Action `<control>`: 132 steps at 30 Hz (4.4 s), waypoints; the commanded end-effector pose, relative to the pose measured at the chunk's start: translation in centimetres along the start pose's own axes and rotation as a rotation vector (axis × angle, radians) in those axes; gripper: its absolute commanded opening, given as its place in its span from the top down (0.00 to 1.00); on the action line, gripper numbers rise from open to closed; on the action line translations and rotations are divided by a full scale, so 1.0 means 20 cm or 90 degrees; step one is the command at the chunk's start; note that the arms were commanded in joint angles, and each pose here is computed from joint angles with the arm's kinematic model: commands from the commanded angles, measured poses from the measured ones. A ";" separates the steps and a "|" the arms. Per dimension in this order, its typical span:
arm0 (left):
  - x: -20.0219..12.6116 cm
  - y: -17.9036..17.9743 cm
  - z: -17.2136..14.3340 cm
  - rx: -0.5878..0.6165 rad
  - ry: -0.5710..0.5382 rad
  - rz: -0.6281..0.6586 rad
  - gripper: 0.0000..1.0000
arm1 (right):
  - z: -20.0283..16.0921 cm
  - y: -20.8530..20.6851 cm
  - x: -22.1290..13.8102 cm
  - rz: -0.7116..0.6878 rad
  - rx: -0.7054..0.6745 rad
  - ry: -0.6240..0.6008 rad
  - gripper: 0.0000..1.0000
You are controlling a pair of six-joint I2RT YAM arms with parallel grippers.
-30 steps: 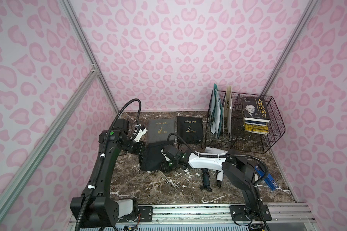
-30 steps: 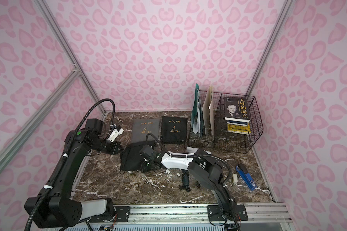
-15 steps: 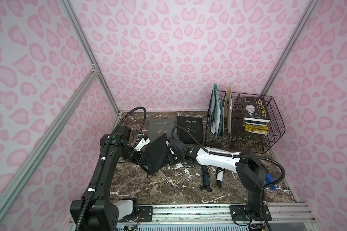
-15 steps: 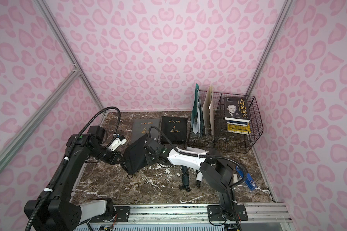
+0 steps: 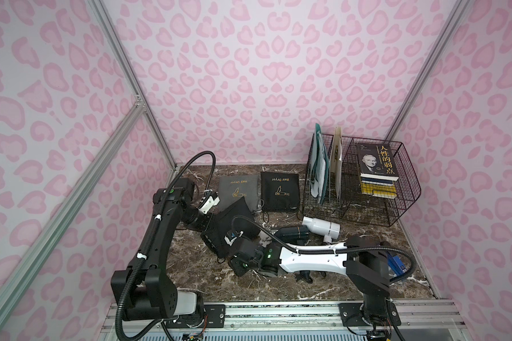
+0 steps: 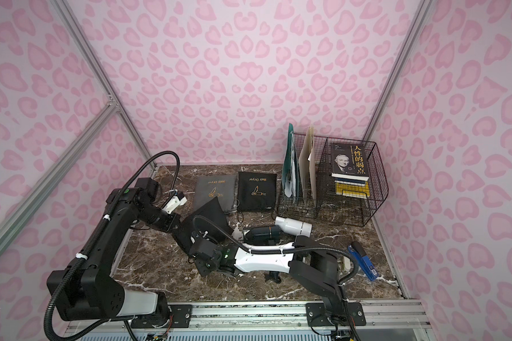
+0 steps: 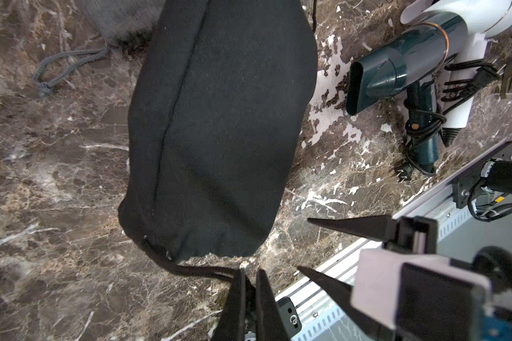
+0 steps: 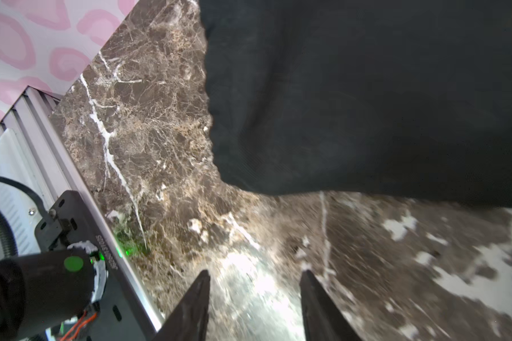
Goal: Pack away hair dryers
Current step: Adjust the drawstring bag at the center of the board, then pull the drawstrings on both sides of the drawstring bag.
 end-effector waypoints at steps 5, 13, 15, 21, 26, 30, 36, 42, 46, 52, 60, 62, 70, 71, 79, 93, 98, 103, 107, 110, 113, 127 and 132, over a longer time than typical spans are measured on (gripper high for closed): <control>-0.17 -0.16 0.05 -0.003 -0.045 -0.086 0.98 | 0.07 0.05 0.02 0.015 0.013 -0.026 0.49; -0.15 -0.18 0.05 -0.008 -0.037 -0.101 0.98 | 0.06 0.13 0.10 0.035 0.018 -0.007 0.52; -0.12 -0.16 0.04 -0.009 -0.029 -0.095 0.97 | 0.06 0.16 0.13 0.039 0.013 -0.001 0.52; -0.09 -0.13 0.04 0.001 -0.032 -0.071 0.97 | 0.02 0.15 0.16 0.013 0.008 0.026 0.54; -0.07 -0.11 0.06 0.002 -0.028 -0.069 0.95 | -0.02 0.15 0.12 -0.019 -0.024 0.049 0.53; -0.04 -0.10 0.06 0.001 -0.024 -0.065 0.94 | -0.11 0.16 0.11 -0.031 -0.044 0.074 0.55; -0.03 -0.09 0.07 0.004 -0.028 -0.061 0.94 | -0.14 0.13 0.12 -0.039 -0.031 0.065 0.55; -0.05 -0.09 0.06 0.011 -0.036 -0.053 0.93 | -0.12 0.08 0.19 -0.042 -0.017 0.056 0.54; -0.04 -0.08 0.05 0.015 -0.031 -0.048 0.92 | -0.11 0.09 0.24 -0.038 -0.031 0.070 0.55; -0.04 -0.09 0.06 0.013 -0.031 -0.057 0.92 | -0.12 0.08 0.29 -0.051 -0.045 0.095 0.55; -0.04 -0.09 0.06 0.012 -0.030 -0.063 0.93 | -0.18 0.05 0.35 -0.063 -0.044 0.118 0.56; -0.03 -0.09 0.06 0.011 -0.031 -0.064 0.92 | -0.18 0.04 0.36 -0.065 -0.042 0.120 0.56; -0.03 -0.09 0.06 0.012 -0.032 -0.066 0.92 | -0.25 0.02 0.40 -0.084 -0.061 0.163 0.67; -0.03 -0.09 0.06 0.010 -0.032 -0.067 0.93 | -0.26 0.01 0.40 -0.088 -0.065 0.170 0.69; -0.04 -0.10 0.06 0.014 -0.036 -0.064 0.93 | -0.39 -0.04 0.38 -0.145 -0.097 0.230 0.88; -0.12 -0.10 0.13 0.011 -0.061 -0.048 0.93 | -0.41 -0.18 0.10 -0.279 -0.104 0.207 1.00; -0.19 -0.12 0.17 0.017 -0.088 -0.045 0.93 | -0.41 -0.25 0.00 -0.332 -0.101 0.204 1.00; -0.25 -0.15 0.19 0.022 -0.108 -0.044 0.93 | -0.35 -0.33 -0.14 -0.426 -0.105 0.190 1.00; -0.29 -0.17 0.20 0.026 -0.119 -0.049 0.93 | -0.28 -0.35 -0.22 -0.439 -0.099 0.165 1.00; -0.31 -0.17 0.20 0.025 -0.127 -0.049 0.93 | -0.22 -0.34 -0.28 -0.418 -0.085 0.139 1.00; -0.34 -0.19 0.21 0.022 -0.133 -0.057 0.93 | -0.13 -0.29 -0.34 -0.357 -0.072 0.094 1.00; -0.53 -0.29 0.27 0.032 -0.196 -0.078 0.93 | 0.15 -0.34 -0.60 -0.207 -0.035 -0.022 1.00; -0.61 -0.31 0.29 0.042 -0.225 -0.065 0.93 | 0.18 -0.42 -0.66 -0.195 -0.024 -0.037 1.00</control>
Point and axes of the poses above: each gripper's point midway between its finger pads, its own x axis out along the fingers, its own y axis along the line the jaws close on, z = x × y, the point moved 3 cm from there along -x, back along the fingers, and after that the axes turned 12 degrees about -x, right-handed, at the moved point
